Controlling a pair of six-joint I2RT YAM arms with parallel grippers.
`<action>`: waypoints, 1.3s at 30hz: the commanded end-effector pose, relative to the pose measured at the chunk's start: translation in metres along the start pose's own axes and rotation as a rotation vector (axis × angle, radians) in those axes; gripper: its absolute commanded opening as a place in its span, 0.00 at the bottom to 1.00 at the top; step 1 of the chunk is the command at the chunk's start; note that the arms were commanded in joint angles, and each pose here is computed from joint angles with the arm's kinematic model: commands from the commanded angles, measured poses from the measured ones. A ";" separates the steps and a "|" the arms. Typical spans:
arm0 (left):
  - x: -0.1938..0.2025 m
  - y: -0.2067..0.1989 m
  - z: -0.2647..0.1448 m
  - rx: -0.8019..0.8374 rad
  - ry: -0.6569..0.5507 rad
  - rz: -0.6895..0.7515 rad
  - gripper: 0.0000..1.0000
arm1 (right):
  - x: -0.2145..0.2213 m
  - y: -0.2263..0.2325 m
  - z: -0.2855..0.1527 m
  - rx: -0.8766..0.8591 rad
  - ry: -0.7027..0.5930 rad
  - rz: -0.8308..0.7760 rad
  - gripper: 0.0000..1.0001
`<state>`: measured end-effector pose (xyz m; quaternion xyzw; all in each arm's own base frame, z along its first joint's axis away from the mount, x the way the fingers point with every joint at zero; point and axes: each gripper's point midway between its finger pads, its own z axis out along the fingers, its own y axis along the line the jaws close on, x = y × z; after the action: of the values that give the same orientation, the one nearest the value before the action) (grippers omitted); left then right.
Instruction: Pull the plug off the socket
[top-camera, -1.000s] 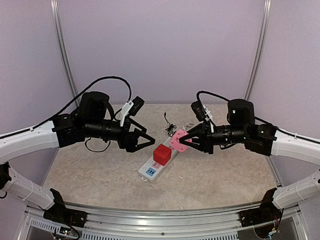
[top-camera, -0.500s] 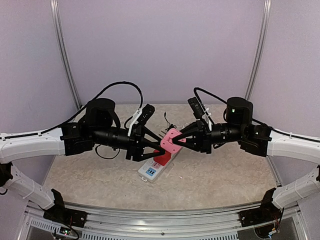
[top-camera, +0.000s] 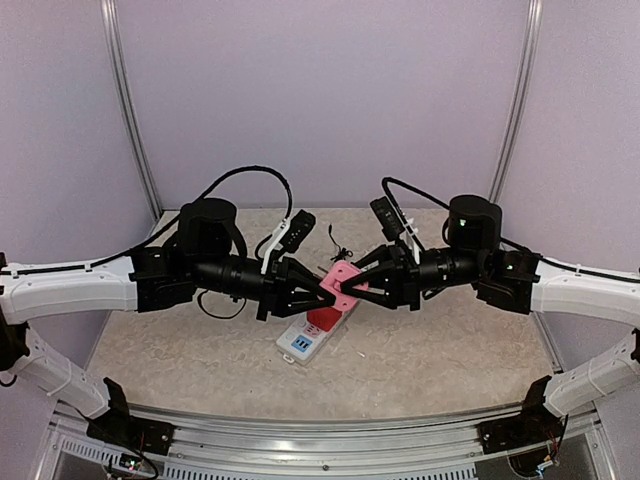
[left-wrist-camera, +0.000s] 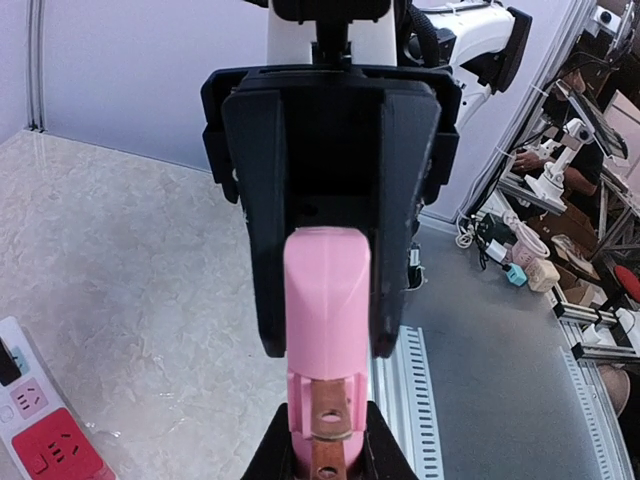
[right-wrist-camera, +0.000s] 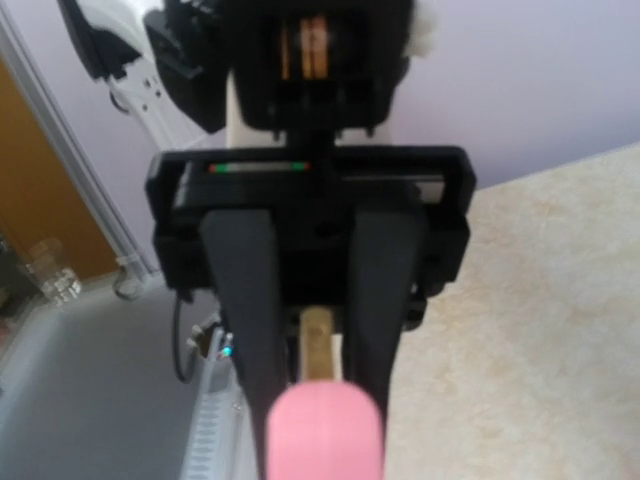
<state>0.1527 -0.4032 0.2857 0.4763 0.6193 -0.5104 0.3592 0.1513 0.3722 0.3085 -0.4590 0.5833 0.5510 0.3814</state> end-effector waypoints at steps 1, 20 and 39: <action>-0.008 -0.006 -0.004 0.009 -0.024 0.032 0.00 | -0.017 0.007 -0.005 0.022 -0.024 -0.035 0.41; -0.003 -0.006 -0.010 0.008 -0.013 0.047 0.00 | -0.011 0.005 -0.014 0.049 0.006 -0.040 0.12; -0.020 0.023 -0.052 -0.057 -0.095 -0.040 0.70 | -0.003 0.009 -0.010 -0.009 0.030 -0.027 0.00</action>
<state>0.1784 -0.3622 0.3023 0.4430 0.6252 -0.5168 0.3818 0.1466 0.3610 0.3132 -0.4686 0.5870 0.5331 0.3894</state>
